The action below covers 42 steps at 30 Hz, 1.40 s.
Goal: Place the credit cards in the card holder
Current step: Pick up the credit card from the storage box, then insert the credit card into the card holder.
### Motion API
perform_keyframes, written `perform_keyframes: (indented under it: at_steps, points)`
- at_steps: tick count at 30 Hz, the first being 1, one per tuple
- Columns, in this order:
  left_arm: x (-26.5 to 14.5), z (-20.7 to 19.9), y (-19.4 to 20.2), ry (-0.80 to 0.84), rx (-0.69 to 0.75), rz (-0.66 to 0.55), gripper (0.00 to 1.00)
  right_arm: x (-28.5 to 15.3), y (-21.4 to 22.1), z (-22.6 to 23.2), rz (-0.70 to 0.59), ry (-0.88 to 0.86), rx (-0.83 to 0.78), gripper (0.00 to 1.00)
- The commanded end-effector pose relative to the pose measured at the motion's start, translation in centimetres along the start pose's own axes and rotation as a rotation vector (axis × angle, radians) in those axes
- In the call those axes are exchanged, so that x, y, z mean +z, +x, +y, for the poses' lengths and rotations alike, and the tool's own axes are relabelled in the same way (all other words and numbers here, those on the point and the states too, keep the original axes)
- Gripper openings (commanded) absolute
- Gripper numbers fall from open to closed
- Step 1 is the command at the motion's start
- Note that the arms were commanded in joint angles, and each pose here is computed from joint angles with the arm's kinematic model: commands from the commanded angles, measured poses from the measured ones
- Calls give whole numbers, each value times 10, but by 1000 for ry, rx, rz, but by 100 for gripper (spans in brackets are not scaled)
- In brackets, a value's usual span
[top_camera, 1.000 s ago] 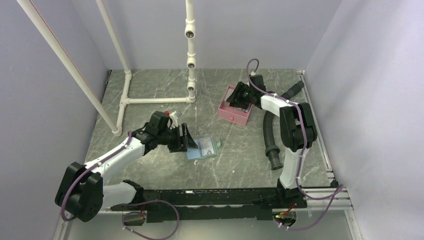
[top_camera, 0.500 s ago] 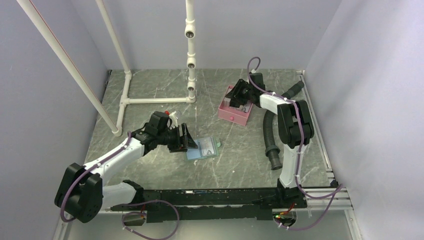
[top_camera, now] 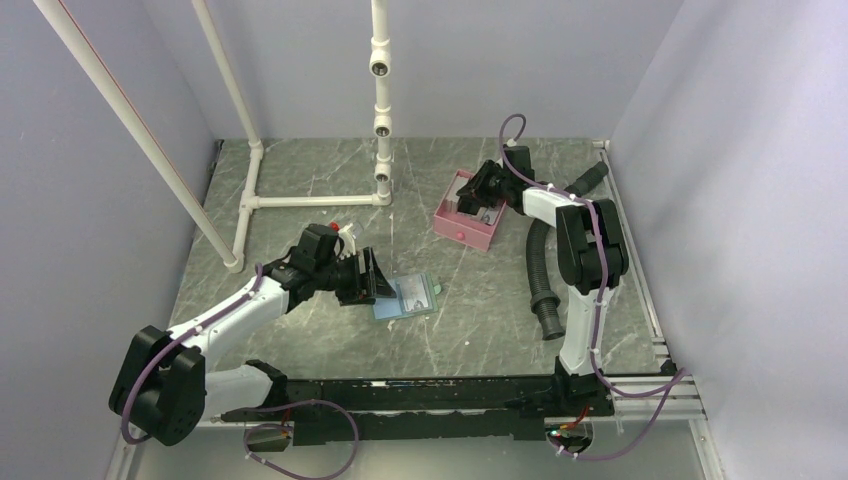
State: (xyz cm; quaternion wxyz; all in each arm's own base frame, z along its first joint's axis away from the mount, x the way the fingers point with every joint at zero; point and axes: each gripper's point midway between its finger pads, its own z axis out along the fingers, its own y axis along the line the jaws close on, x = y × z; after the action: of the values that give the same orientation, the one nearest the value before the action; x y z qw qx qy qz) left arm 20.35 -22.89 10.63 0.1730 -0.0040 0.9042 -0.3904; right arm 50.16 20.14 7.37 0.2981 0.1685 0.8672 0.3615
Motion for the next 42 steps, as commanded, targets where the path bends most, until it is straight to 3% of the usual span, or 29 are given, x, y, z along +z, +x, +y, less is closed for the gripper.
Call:
perform_keyframes:
  at_steps: [1, 9, 19, 26, 33, 38, 42]
  points:
    - [-3, -12, -6, 51, 19, -23, 72, -10, -24, 35, -69, -101, -46, 19]
    - [-3, -12, -5, 56, 19, -22, 72, -22, -24, 36, -72, -73, -42, 4]
    - [1, -5, -6, 26, 12, -24, 72, -63, -16, 37, -88, -4, -86, 0]
    - [-7, 13, -15, -41, -13, -68, 73, -113, 15, 42, -53, -38, -328, 0]
    - [-1, 41, -14, -70, -85, -50, 71, -148, 131, 72, 249, -227, -554, 0]
    - [9, 59, -8, -122, -115, -11, 71, -151, 225, 84, 545, -389, -432, 0]
    - [16, 70, -2, -145, -131, 9, 69, -143, 260, 76, 655, -403, -401, 0]
